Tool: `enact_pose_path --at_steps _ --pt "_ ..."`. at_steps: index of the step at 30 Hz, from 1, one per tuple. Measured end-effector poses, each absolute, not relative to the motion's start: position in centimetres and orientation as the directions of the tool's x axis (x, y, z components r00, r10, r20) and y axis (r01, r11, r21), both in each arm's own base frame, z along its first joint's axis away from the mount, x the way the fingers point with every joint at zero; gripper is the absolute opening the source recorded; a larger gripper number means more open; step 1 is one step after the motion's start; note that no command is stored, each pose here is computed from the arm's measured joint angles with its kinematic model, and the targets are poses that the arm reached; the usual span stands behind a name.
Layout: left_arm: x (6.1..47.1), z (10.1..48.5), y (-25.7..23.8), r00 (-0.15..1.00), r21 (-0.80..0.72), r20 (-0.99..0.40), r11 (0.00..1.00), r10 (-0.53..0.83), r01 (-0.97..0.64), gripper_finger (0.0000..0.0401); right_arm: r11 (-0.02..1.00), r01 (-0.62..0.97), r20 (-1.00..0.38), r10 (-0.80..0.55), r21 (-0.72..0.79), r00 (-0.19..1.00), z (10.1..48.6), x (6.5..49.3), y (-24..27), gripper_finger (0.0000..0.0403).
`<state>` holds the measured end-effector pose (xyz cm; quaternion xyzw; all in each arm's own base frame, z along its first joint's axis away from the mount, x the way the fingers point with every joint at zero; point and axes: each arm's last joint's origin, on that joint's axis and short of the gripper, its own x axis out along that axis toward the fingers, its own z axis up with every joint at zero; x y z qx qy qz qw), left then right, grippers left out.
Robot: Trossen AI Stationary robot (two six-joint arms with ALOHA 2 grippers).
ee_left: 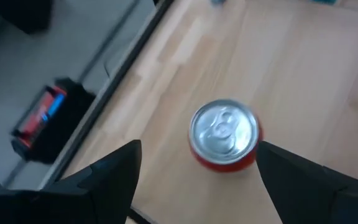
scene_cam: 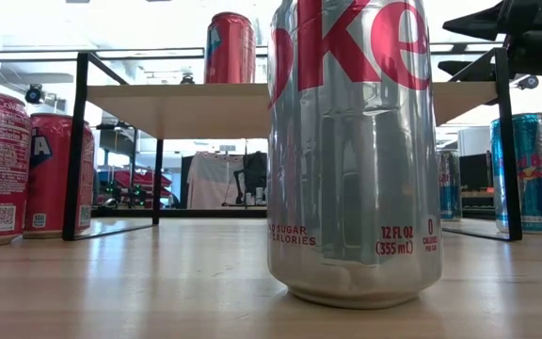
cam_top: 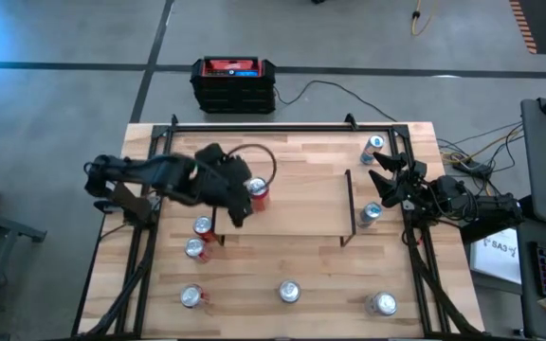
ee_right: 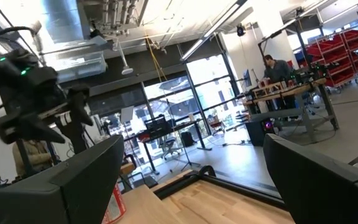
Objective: Place canned beverage on shelf
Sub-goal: Put the top red soda can on the shelf
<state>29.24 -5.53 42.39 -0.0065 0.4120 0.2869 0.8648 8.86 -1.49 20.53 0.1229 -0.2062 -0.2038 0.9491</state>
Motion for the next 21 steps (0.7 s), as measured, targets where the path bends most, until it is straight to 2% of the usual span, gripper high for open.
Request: enact_pose_path --at_steps 3,9,16,21 --pt "29.0 42.1 -6.8 0.522 0.211 -0.686 0.824 0.508 -0.525 0.0297 0.887 0.336 0.341 -0.437 0.317 0.832 20.5 8.9 -1.5 0.0370" --pt "28.8 41.4 -8.0 0.526 0.170 -0.718 0.847 0.456 -0.504 0.0297 0.887 0.336 0.341 -0.437 0.317 0.832 20.5 8.9 -1.5 0.0370" --pt "28.8 39.1 -9.5 0.506 0.218 -0.706 0.832 0.495 -0.510 0.0297 0.887 0.336 0.341 -0.438 0.318 0.832 20.5 8.9 -1.5 0.0370" --pt "28.7 39.2 -10.3 0.549 0.207 -0.681 0.846 0.485 -0.491 0.0297 0.887 0.336 0.341 -0.437 0.317 0.832 20.5 8.9 -1.5 0.0370"
